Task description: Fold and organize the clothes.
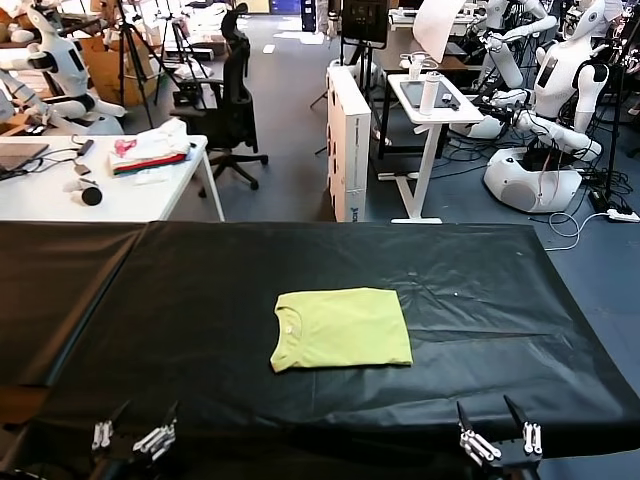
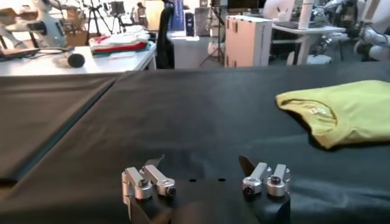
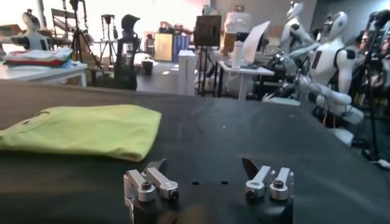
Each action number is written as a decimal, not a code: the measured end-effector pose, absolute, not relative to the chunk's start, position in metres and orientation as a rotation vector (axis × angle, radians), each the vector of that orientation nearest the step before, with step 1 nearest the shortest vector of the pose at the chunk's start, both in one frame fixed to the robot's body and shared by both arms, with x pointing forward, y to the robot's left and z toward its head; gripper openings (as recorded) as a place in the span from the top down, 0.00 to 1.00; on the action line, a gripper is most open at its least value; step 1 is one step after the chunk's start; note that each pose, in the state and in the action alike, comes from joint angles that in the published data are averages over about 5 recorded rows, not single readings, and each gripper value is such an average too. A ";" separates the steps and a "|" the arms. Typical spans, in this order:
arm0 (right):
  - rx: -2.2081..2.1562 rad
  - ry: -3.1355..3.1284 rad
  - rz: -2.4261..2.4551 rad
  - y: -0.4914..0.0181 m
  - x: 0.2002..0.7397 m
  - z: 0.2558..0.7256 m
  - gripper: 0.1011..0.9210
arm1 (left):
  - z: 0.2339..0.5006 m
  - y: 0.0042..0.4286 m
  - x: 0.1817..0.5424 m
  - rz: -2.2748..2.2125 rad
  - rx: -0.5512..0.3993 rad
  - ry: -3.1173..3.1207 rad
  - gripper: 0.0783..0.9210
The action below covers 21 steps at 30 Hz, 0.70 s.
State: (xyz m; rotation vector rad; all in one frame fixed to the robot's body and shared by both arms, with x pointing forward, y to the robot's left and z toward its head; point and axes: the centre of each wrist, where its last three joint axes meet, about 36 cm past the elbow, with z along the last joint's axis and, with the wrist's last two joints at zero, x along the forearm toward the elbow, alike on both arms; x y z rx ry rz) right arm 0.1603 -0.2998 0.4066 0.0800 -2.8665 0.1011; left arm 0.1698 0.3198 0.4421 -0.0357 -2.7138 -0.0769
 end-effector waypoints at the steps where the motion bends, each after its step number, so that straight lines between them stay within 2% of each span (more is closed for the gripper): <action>1: 0.080 -2.864 0.098 -0.299 0.160 0.406 0.02 | 0.442 0.320 0.170 -0.077 -0.037 -2.716 0.02; 21: 0.083 -2.855 0.075 -0.293 0.163 0.401 0.02 | 0.435 0.316 0.174 -0.082 -0.119 -2.742 0.02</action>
